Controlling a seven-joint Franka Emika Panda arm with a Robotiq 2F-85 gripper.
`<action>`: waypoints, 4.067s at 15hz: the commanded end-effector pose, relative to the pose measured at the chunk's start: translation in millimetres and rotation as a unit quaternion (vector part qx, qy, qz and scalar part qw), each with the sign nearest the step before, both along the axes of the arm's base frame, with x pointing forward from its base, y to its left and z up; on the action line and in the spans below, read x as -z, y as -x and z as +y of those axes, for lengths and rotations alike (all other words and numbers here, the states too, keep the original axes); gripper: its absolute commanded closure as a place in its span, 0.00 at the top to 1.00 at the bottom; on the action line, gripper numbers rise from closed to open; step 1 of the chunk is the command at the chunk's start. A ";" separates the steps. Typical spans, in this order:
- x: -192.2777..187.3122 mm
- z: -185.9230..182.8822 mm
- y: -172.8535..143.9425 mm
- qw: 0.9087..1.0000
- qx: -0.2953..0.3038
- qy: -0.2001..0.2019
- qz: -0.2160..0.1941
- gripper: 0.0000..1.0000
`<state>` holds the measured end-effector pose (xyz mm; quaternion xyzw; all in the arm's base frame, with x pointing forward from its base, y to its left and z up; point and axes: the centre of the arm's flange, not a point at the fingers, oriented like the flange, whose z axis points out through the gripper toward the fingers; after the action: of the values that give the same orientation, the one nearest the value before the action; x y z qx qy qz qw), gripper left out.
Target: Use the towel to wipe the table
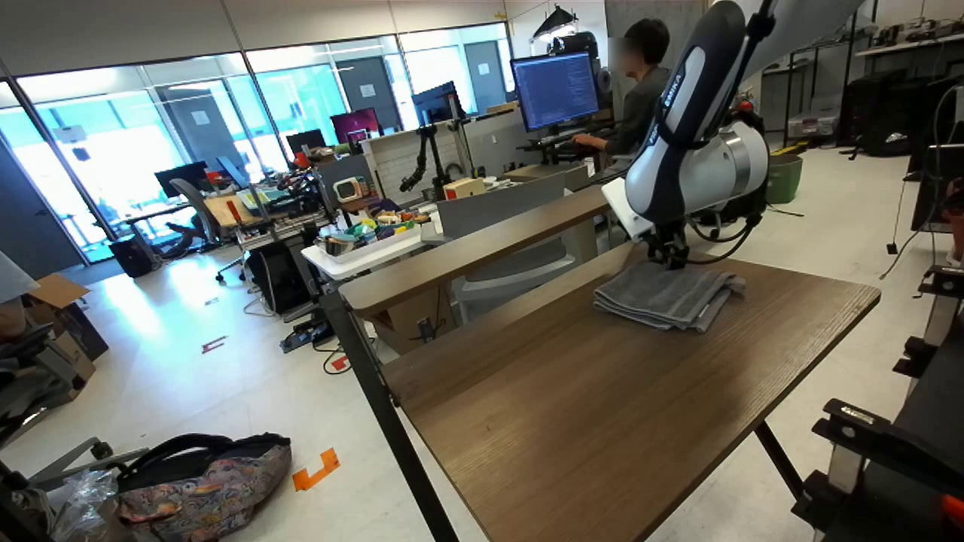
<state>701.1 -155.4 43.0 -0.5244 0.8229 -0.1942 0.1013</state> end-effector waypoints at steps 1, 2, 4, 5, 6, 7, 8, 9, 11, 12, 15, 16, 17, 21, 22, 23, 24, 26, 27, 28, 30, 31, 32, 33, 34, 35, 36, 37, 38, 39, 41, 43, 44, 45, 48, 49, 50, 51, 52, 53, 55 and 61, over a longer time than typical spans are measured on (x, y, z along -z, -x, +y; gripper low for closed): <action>-17.3 13.6 7.2 1.000 -0.015 -0.017 -0.011 0.05; -28.3 21.8 13.4 0.999 -0.027 -0.021 -0.018 0.01; -50.2 39.9 23.7 0.998 -0.058 -0.020 -0.032 0.00; -58.3 49.0 26.2 0.996 -0.071 -0.020 -0.041 0.00; -66.0 56.9 27.2 0.995 -0.082 -0.019 -0.047 0.19; -72.8 63.7 29.3 0.994 -0.094 -0.023 -0.046 0.27; -78.4 69.2 31.2 0.993 -0.102 -0.025 -0.046 0.34; -84.4 72.0 33.2 0.993 -0.107 -0.025 -0.042 0.40; -93.9 67.8 33.8 0.994 -0.099 -0.007 -0.039 0.55; -97.5 61.9 36.3 0.995 -0.095 -0.007 -0.030 0.61; -108.8 37.9 46.9 0.997 -0.078 0.003 -0.019 0.84; -111.5 27.1 49.7 0.998 -0.067 0.009 -0.011 0.91; -109.0 17.7 50.5 0.998 -0.061 0.013 -0.004 0.99; -95.8 -11.3 51.7 0.999 -0.035 0.021 0.019 1.00; -91.3 -12.6 52.3 0.999 -0.034 0.021 0.027 1.00; -86.2 -12.4 51.3 0.999 -0.034 0.021 0.033 1.00; -80.8 -10.3 51.5 0.998 -0.036 0.019 0.039 1.00; -70.0 -6.7 49.2 0.998 -0.035 0.017 0.049 1.00; -65.6 -5.7 48.7 0.998 -0.033 0.013 0.051 1.00; -59.3 -6.4 46.3 0.998 -0.028 0.011 0.054 1.00; -49.5 -8.1 43.0 0.998 -0.017 0.007 0.061 1.00; -45.5 -7.8 42.2 0.998 -0.015 0.007 0.060 1.00; -41.5 -7.1 41.3 0.998 -0.012 0.010 0.060 1.00; -38.3 -6.6 39.7 0.998 -0.010 0.011 0.056 1.00; -35.5 -6.5 37.8 0.998 -0.008 0.013 0.055 1.00; -34.8 -6.5 35.8 0.999 -0.006 0.013 0.052 1.00; -35.9 -6.6 31.9 0.999 -0.003 0.012 0.046 1.00; -37.1 -6.5 28.6 0.999 -0.001 0.011 0.041 1.00; -39.2 -7.0 24.3 0.999 0.002 0.012 0.036 1.00; -41.4 -7.8 20.9 0.999 0.005 0.011 0.031 1.00; -44.9 -11.7 14.2 1.000 0.013 0.012 0.025 1.00; -42.3 -17.0 10.9 0.999 0.022 0.009 0.025 1.00; -39.4 -19.4 10.1 0.999 0.026 0.011 0.027 1.00; -35.0 -22.6 10.2 0.999 0.031 0.010 0.031 1.00; -22.0 -29.2 11.4 0.998 0.042 0.007 0.043 1.00; -18.1 -30.2 11.5 0.998 0.045 0.005 0.047 1.00; -15.6 -30.8 11.2 0.998 0.048 0.005 0.048 1.00; -13.2 -30.4 10.7 0.998 0.050 0.004 0.048 1.00; -12.2 -29.8 9.4 0.998 0.051 0.003 0.047 1.00; -10.4 -28.7 8.2 0.998 0.051 0.002 0.048 1.00; -9.9 -27.9 6.2 0.997 0.050 -0.001 0.049 1.00; -9.6 -23.9 0.5 0.997 0.051 -0.010 0.050 0.69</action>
<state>685.1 -179.9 56.6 -0.4936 0.8509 -0.1713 0.0540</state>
